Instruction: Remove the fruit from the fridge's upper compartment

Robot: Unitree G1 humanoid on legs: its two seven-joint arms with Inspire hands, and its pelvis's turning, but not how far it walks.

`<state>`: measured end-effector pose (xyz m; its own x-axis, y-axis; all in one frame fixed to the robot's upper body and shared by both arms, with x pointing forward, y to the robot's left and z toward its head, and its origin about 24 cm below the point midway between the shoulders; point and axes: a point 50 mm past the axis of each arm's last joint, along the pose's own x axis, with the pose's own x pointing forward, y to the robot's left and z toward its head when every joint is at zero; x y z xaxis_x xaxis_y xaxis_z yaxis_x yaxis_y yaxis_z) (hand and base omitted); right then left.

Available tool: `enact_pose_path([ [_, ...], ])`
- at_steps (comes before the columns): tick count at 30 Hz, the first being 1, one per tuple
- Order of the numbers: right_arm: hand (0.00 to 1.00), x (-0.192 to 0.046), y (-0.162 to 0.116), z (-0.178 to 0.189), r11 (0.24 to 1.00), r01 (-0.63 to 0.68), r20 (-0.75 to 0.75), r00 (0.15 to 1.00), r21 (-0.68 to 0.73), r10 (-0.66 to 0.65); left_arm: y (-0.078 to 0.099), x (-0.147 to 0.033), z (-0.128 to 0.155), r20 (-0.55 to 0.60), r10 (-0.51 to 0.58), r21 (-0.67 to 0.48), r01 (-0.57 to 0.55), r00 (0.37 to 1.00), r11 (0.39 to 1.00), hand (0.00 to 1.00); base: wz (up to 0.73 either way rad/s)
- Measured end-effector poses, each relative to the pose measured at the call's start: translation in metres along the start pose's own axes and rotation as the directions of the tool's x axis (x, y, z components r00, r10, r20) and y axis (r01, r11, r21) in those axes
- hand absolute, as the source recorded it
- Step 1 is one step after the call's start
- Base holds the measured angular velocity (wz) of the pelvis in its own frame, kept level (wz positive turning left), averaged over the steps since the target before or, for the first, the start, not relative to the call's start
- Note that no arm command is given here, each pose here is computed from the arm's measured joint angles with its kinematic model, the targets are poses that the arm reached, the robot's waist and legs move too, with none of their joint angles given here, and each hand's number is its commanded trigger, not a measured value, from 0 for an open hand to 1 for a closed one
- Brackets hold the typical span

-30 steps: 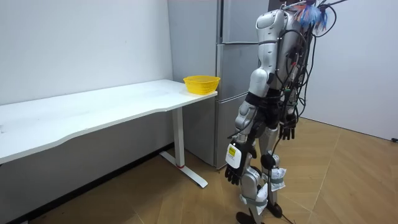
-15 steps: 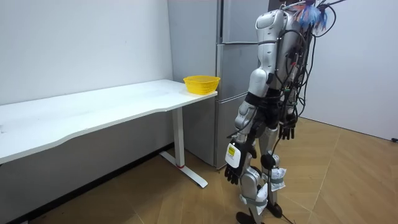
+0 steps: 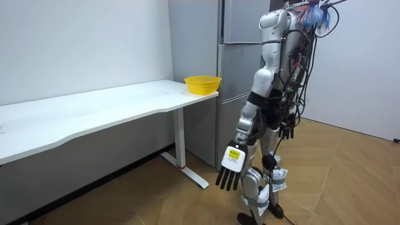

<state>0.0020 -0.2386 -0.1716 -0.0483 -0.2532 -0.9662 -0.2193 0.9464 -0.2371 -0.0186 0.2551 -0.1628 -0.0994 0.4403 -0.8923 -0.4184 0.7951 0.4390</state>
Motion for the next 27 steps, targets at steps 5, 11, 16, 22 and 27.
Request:
enact_pose_path([
  [5, 0.00, 0.000, -0.002, 0.000, 0.999, 0.029, -0.002, 1.000, 0.040, -0.029, 0.013, -0.001, 0.010, -0.049, 0.139, -0.373, -0.147, 0.989, 0.916, 0.00, 0.01],
  [11, 0.00, -0.001, -0.014, 0.011, 0.994, 0.073, 0.044, 0.996, 0.085, -0.077, 0.038, -0.013, 0.049, -0.025, 0.338, -0.680, -0.264, 0.941, 0.684, 0.00, 0.05],
  [16, 0.00, -0.003, -0.024, 0.027, 0.987, 0.110, 0.128, 0.984, 0.119, -0.125, 0.056, -0.037, 0.089, 0.028, 0.482, -0.815, -0.259, 0.876, 0.519, 0.00, 0.04],
  [22, 0.00, -0.005, -0.029, 0.033, 0.984, 0.123, 0.178, 0.973, 0.132, -0.146, 0.081, -0.088, 0.145, 0.185, 0.671, -0.922, -0.109, 0.718, 0.371, 0.00, 0.00],
  [27, 0.00, -0.004, -0.026, 0.020, 0.984, 0.118, 0.183, 0.973, 0.133, -0.141, 0.115, -0.150, 0.180, 0.275, 0.842, -0.960, 0.079, 0.464, 0.270, 0.00, 0.00],
])
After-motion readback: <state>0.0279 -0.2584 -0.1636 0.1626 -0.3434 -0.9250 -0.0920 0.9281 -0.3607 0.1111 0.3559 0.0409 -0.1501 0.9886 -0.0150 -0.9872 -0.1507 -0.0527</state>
